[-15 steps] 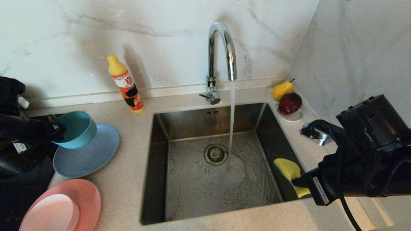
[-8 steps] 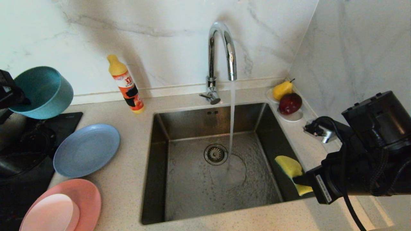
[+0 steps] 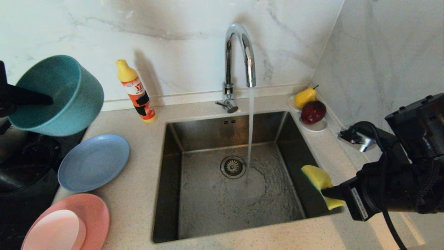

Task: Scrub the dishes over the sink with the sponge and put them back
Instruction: Pick up a bowl and the sponge, then wash the bowl

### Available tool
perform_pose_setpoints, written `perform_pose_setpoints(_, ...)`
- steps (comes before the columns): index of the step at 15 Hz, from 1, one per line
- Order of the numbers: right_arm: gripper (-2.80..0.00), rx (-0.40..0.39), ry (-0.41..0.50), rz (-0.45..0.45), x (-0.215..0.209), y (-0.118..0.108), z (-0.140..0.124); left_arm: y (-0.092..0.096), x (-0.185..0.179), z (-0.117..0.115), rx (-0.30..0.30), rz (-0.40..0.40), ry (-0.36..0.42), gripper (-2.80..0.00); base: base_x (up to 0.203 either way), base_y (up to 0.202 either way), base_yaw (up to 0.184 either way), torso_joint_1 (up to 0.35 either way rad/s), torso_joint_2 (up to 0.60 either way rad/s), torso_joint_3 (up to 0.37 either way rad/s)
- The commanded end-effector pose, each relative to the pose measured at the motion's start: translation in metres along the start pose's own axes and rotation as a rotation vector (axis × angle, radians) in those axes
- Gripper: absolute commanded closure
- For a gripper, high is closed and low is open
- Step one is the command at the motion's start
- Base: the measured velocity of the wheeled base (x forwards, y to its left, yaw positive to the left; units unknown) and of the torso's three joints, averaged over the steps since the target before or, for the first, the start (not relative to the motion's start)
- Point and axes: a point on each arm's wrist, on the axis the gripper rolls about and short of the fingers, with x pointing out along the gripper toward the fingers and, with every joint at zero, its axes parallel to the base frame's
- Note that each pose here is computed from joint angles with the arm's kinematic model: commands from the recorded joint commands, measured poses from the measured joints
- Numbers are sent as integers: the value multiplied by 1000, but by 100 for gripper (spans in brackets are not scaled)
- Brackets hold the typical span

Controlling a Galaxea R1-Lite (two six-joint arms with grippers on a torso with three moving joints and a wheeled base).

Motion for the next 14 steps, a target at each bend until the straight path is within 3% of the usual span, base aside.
perform_pose_setpoints(1,0,0,-45,6,-14,0,1,-14,23,-10,75,-89,106,0,0,0,0,0,0,0)
perform_pose_setpoints(3,0,-2,-58,9,-18,0,1,-29,62,-16,108,-150,218,0,0,0,0,0,0,0)
perform_pose_setpoints(5,0,-2,-66,11,-21,0,0,-47,93,-23,129,-209,280,0,0,0,0,0,0,0)
perform_pose_setpoints(11,0,-1,-83,12,-28,-1,-1,-88,183,-46,132,-285,374,0,0,0,0,0,0,0)
perform_pose_setpoints(14,0,-1,-74,14,-27,-1,-4,-114,222,-62,95,-303,419,0,0,0,0,0,0,0)
